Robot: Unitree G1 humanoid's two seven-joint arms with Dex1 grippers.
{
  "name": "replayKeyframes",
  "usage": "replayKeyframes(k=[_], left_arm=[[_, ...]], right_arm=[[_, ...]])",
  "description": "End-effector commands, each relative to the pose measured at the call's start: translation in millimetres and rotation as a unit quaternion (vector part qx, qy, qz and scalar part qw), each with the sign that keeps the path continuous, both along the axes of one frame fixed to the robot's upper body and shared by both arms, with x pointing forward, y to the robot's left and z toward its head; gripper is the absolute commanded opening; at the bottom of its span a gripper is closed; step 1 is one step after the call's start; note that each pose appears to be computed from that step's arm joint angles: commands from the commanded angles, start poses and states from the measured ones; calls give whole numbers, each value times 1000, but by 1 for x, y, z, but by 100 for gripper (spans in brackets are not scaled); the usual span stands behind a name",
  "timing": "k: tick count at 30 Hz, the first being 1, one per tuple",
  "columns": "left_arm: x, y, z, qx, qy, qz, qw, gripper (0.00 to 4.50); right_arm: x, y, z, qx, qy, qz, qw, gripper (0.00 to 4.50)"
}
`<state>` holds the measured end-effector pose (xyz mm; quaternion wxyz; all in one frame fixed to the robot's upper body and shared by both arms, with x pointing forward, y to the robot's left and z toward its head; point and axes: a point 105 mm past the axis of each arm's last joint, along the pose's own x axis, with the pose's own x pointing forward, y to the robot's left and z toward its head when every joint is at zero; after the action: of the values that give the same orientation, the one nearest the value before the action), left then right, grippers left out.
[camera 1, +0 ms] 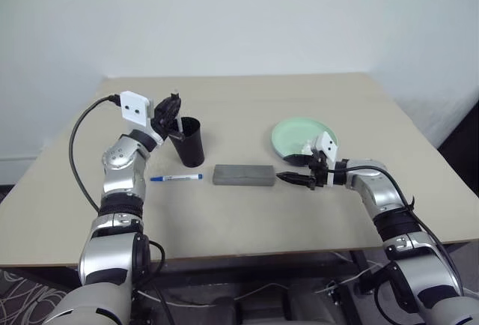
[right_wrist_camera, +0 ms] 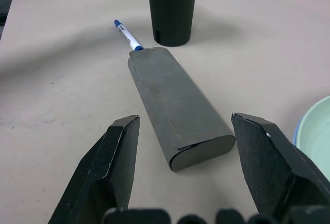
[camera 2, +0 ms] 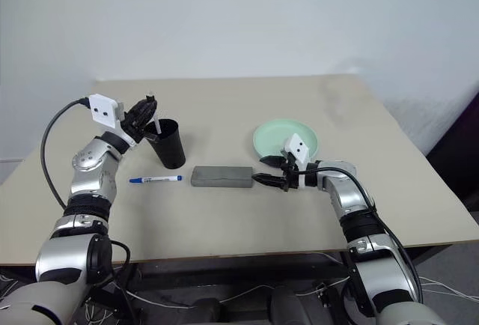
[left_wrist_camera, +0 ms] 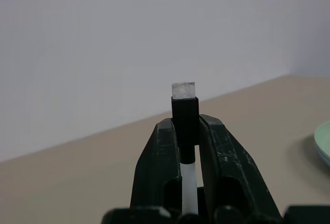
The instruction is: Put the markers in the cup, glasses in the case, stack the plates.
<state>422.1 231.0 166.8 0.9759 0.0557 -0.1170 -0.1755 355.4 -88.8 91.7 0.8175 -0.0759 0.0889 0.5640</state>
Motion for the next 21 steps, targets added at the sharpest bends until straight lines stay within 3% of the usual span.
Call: replayKeyframes(k=[1, 6, 13, 17, 21], left_arm=[[1, 1, 15, -9, -26, 2, 1000, 142], [1, 1, 16, 2, -29, 1, 1000, 315], [-1, -2, 39, 16, -52, -38, 998, 315], [-15, 0, 70, 83, -51, -133, 986, 315], [-35, 8, 76, 164, 7, -215, 963, 315]], right_arm=[[3, 0, 15, 9, -27, 1, 1000, 309], [3, 1, 15, 11, -27, 1, 1000, 309], [2, 1, 14, 11, -26, 1, 1000, 309], [3, 0, 14, 9, -26, 1, 1000, 309], [3, 1, 15, 8, -27, 2, 1000, 309]])
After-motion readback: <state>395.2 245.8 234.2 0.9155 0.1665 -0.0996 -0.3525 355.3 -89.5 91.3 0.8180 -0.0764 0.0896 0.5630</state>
